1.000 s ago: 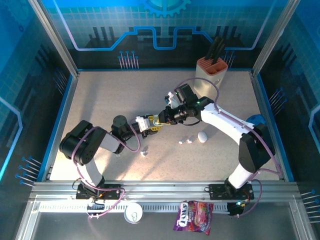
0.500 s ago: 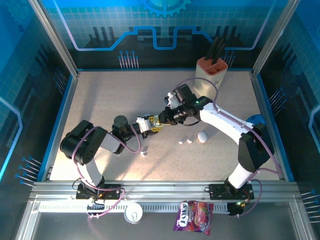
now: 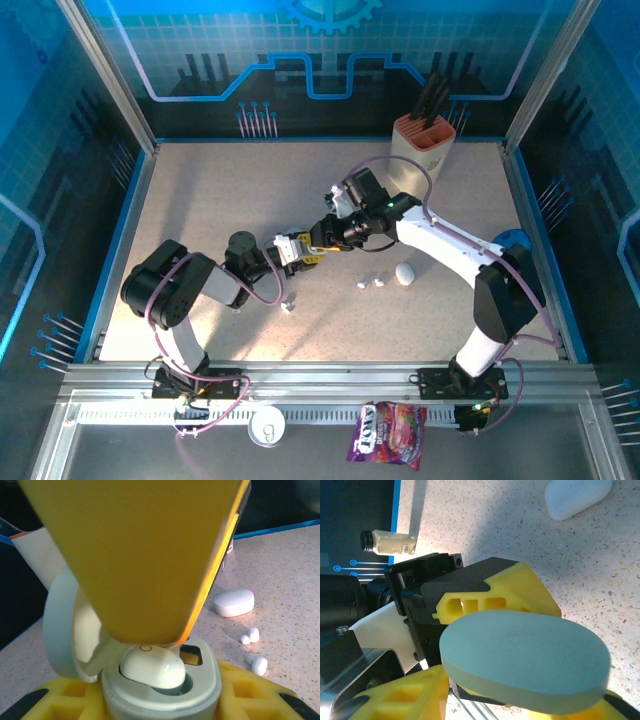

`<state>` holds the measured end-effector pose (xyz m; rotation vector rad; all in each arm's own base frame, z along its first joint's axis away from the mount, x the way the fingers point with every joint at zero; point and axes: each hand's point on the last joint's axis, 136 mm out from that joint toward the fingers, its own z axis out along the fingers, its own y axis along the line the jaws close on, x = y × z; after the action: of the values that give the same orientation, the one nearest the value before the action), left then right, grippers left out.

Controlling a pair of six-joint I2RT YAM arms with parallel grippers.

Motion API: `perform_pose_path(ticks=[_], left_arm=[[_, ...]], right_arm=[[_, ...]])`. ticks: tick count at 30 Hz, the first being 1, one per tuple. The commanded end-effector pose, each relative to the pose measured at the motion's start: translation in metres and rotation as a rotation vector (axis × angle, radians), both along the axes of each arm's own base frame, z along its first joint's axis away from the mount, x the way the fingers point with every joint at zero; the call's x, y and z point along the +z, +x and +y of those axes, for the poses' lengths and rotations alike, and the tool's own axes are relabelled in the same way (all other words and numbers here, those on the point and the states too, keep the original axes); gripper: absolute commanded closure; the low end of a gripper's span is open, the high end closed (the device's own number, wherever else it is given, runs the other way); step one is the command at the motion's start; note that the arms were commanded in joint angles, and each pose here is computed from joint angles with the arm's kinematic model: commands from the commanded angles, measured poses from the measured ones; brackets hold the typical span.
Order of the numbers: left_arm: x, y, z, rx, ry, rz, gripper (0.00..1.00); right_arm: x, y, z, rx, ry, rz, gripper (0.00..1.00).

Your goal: Insert the wireless bluetooth earbuds into the charging case

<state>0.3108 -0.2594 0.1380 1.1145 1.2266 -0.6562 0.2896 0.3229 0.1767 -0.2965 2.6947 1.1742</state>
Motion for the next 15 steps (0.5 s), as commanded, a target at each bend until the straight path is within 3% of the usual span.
perform_pose_path(ticks=[1,8,15], left_arm=[[0.017,-0.001,-0.005,-0.025,-0.028,-0.077,0.8],[0.023,0.006,0.0,0.002,-0.062,-0.033,0.81],[0.03,0.001,-0.001,-0.018,-0.082,-0.015,0.81]], right_arm=[[0.011,-0.001,-0.01,-0.008,0.009,-0.072,0.54],[0.033,-0.011,-0.034,-0.023,0.068,-0.234,0.45],[0.061,0.008,-0.053,-0.129,0.136,-0.326,0.44]])
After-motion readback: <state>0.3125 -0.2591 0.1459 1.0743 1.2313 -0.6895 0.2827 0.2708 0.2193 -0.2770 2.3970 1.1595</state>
